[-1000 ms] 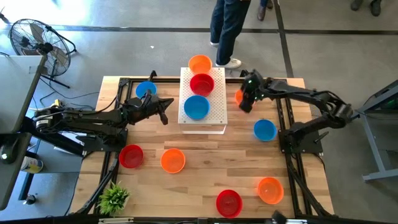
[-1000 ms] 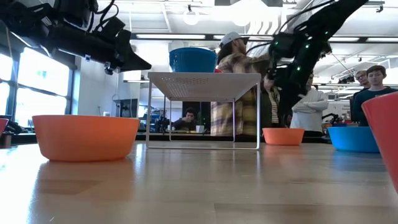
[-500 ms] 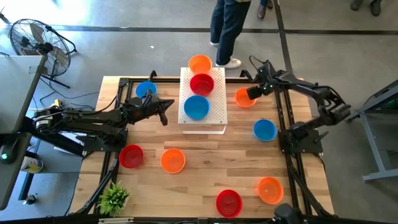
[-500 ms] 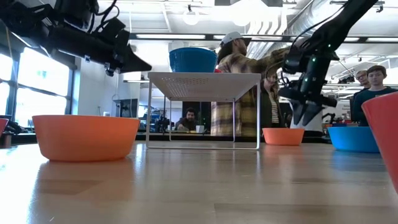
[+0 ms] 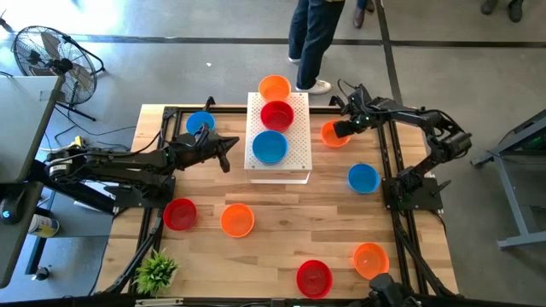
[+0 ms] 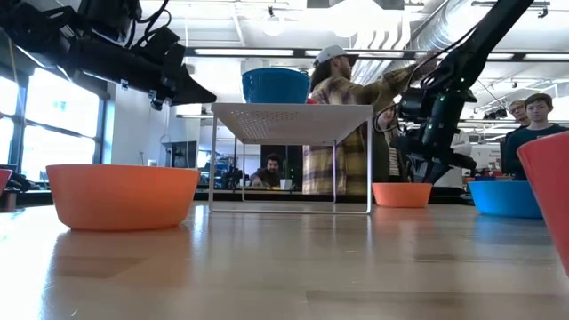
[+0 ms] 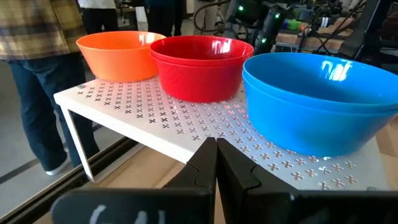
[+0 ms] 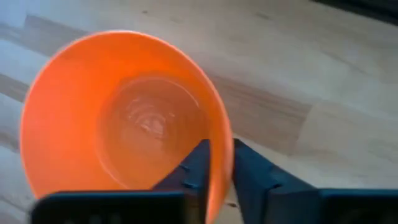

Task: Pick & Place Mini bowls
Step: Stack the orange bowl on top of the other orange bowl on the shelf

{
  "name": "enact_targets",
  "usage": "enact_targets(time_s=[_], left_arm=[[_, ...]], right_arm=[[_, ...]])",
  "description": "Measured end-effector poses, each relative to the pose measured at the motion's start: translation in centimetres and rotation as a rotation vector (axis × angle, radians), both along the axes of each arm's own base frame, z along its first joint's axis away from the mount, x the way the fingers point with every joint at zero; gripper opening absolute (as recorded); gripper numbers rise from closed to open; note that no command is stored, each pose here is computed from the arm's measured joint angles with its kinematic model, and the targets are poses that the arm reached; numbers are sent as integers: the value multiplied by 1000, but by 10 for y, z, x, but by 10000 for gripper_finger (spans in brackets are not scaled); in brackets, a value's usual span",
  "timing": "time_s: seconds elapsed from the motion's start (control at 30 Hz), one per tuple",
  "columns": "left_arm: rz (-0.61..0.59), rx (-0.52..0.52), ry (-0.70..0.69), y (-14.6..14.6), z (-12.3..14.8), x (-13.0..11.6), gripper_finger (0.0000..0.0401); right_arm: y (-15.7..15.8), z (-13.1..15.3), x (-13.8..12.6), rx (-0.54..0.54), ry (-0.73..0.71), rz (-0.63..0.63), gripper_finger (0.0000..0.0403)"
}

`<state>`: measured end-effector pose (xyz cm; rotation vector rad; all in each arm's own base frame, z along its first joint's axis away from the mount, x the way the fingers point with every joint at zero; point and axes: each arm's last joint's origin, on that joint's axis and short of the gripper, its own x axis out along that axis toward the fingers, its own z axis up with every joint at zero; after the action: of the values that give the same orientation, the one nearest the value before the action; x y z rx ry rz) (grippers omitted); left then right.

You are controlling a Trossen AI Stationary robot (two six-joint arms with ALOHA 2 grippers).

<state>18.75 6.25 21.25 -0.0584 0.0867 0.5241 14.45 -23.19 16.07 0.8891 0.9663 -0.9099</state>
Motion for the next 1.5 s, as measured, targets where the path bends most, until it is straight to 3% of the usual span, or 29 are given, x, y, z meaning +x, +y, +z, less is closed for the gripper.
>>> enact_targets(time_s=[0.1,0.27,0.53,0.63,1.0,1.5], left_arm=[[-11,-1,0,0,0,0,0],[-11,-1,0,0,0,0,0],[-17,-2,-2,0,0,0,0],[-20,-8,-5,-1,0,0,0],[-40,-11,-7,-1,0,1,0],[-40,-17,-20,-1,1,1,0]], right_arm=[[2,2,-1,3,3,15,9],[7,11,-5,30,-32,18,9],[7,72,-7,-42,-35,4,1],[9,80,-6,-30,-28,27,12],[17,36,-10,2,-15,-16,124],[15,-1,0,35,-2,-41,132]])
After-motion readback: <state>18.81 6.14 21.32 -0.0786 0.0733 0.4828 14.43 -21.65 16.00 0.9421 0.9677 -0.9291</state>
